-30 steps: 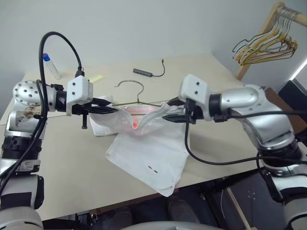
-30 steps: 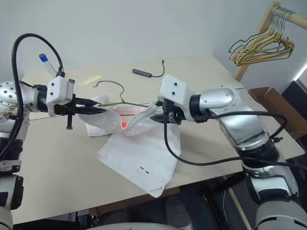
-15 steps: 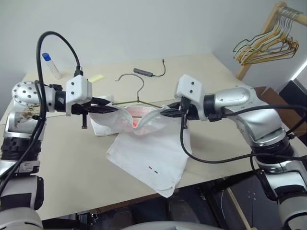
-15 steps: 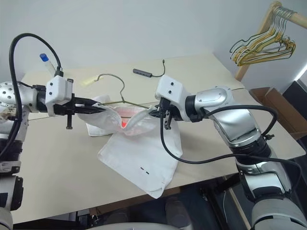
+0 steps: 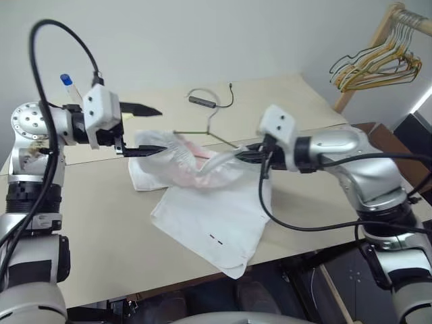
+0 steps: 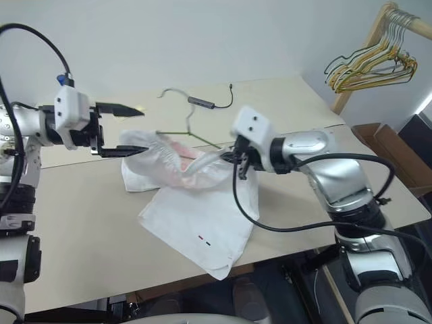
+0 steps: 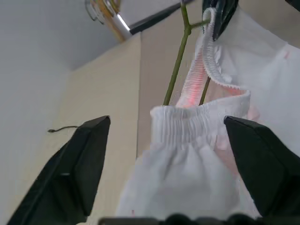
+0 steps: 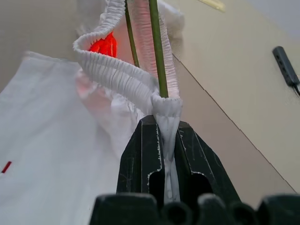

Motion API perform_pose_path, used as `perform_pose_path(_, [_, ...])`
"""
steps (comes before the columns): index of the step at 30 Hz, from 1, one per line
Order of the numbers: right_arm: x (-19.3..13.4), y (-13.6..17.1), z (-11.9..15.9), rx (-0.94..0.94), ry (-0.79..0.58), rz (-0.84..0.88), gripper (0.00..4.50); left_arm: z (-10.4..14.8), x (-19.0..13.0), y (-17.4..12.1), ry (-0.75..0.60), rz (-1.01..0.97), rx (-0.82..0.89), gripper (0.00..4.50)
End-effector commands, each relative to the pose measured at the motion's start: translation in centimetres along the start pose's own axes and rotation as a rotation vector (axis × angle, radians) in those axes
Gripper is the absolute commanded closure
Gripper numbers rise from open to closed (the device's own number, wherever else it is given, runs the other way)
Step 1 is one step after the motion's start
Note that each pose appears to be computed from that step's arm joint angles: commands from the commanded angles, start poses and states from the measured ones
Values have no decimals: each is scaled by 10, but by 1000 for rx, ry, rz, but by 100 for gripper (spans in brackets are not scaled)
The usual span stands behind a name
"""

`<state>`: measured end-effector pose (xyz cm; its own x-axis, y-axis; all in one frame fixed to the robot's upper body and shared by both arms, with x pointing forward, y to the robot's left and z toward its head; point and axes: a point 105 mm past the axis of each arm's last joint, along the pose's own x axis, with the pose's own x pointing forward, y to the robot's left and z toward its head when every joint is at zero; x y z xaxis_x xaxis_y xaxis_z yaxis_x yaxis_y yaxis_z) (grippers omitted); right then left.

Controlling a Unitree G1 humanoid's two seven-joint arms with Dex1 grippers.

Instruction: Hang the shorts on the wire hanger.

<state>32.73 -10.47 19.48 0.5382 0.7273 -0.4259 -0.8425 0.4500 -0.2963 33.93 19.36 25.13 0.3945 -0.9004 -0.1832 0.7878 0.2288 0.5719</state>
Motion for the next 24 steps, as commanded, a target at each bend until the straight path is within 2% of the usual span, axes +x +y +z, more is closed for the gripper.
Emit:
perform_pose_path(1, [-38, -31, -4, 101, -3, -190, 445, 36, -23, 26, -168, 159, 32, 0])
perform_pose_path(6, [-86, -73, -40, 337, 90, -486, 445, 35, -27, 26, -233, 230, -32, 0])
perform_pose_path(10, [-120, -93, -64, 388, 194, -691, 445, 34, -23, 15, -267, 212, -58, 0])
perform_pose_path(16, [-181, -107, -95, 608, 321, -973, 445, 67, -18, 7, -505, 199, -105, 0])
perform_pose_path(20, [-233, -118, -105, 681, 373, -1224, 445, 64, -14, 6, -473, 179, -107, 0])
perform_pose_path(24, [-262, -126, -98, 580, 432, -1439, 445, 61, -14, 7, -447, 175, -101, 0])
